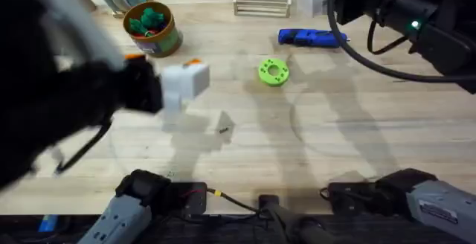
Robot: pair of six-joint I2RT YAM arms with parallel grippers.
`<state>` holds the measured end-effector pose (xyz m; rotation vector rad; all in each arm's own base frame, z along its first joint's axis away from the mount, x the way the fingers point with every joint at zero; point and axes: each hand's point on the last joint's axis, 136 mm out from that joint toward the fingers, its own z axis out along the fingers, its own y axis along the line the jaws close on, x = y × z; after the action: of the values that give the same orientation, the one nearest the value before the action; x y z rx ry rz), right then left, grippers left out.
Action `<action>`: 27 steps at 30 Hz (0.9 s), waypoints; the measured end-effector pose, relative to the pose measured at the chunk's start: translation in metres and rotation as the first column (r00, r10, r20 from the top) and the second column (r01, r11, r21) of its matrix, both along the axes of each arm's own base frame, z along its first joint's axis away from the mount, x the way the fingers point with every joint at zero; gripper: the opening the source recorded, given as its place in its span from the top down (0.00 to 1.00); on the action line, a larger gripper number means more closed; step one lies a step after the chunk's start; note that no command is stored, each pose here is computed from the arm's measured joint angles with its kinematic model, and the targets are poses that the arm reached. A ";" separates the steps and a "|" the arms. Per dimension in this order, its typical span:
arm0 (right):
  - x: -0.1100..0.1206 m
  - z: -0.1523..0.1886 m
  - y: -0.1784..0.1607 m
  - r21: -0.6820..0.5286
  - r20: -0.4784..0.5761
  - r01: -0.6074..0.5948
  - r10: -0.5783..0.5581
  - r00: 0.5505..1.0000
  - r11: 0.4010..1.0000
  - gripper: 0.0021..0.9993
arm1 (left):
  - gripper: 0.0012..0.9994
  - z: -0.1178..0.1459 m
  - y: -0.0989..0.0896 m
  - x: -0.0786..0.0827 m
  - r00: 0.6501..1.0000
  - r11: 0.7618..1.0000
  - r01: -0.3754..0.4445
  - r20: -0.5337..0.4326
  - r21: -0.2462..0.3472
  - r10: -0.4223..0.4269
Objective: Pick up the gripper from the table and insert it into the empty holder that is missing its gripper. Then pick up a screw, insert it into the mounting hole, and use the screwdriver to tighten it. Finally, clean up the table by picking up the vegetable and placing it into the bucket.
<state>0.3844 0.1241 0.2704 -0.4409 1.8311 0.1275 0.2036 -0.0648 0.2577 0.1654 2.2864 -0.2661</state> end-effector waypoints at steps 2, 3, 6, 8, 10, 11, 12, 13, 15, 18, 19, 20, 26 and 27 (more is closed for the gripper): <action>-0.001 -0.003 0.000 -0.004 -0.014 0.000 0.000 1.000 1.000 0.01 | 0.01 -0.010 -0.002 0.015 0.999 1.000 -0.001 -0.045 0.031 0.002; -0.002 -0.006 -0.001 -0.008 -0.026 0.000 0.000 1.000 1.000 0.01 | 0.01 -0.017 -0.002 0.020 0.997 0.999 -0.001 -0.076 0.048 0.005; -0.005 -0.015 -0.002 -0.019 -0.060 -0.001 -0.001 0.998 1.000 0.01 | 0.01 -0.040 -0.002 0.032 0.986 0.996 0.000 -0.168 0.094 0.016; -0.007 -0.019 -0.002 -0.024 -0.077 -0.001 -0.001 0.997 1.000 0.01 | 0.01 -0.053 -0.002 0.037 0.975 0.993 0.002 -0.222 0.118 0.025; -0.007 -0.021 -0.002 -0.026 -0.087 -0.001 -0.001 0.996 1.000 0.01 | 0.01 -0.066 0.001 0.042 0.962 0.988 -0.002 -0.268 0.155 0.044; -0.008 -0.022 -0.002 -0.025 -0.090 0.000 -0.002 0.996 1.000 0.01 | 0.01 -0.073 0.003 0.045 0.955 0.984 -0.006 -0.289 0.180 0.059; -0.008 -0.022 -0.002 -0.025 -0.091 0.000 -0.002 0.996 1.000 0.01 | 0.01 -0.079 0.006 0.047 0.949 0.979 -0.012 -0.306 0.206 0.076; -0.008 -0.022 -0.002 -0.025 -0.091 0.000 -0.002 0.996 1.000 0.01 | 0.01 -0.085 0.010 0.050 0.941 0.971 -0.020 -0.324 0.236 0.098; -0.008 -0.022 -0.002 -0.025 -0.091 0.000 -0.002 0.996 1.000 0.01 | 0.01 -0.095 0.017 0.056 0.930 0.958 -0.029 -0.344 0.287 0.131; -0.008 -0.022 -0.002 -0.025 -0.091 0.000 -0.002 0.996 1.000 0.01 | 0.01 -0.109 0.026 0.066 0.914 0.939 -0.044 -0.367 0.341 0.176; -0.008 -0.022 -0.002 -0.025 -0.091 0.000 -0.002 0.996 1.000 0.01 | 0.01 -0.115 0.030 0.070 0.906 0.933 -0.054 -0.375 0.356 0.195; -0.008 -0.022 -0.002 -0.025 -0.091 0.000 -0.002 0.996 1.000 0.01 | 0.01 -0.120 0.033 0.074 0.899 0.929 -0.063 -0.384 0.366 0.212; -0.008 -0.022 -0.002 -0.025 -0.091 0.000 -0.002 0.996 1.000 0.01 | 0.01 -0.156 0.055 0.099 0.851 0.911 -0.119 -0.431 0.395 0.298; -0.008 -0.022 -0.002 -0.025 -0.091 0.000 -0.002 0.996 1.000 0.01 | 0.01 -0.161 0.058 0.104 0.847 0.911 -0.131 -0.433 0.392 0.308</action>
<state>0.3766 0.1217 0.2486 -0.4583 1.9245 0.1256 0.3073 -0.0072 0.0971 0.0048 2.8158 0.2600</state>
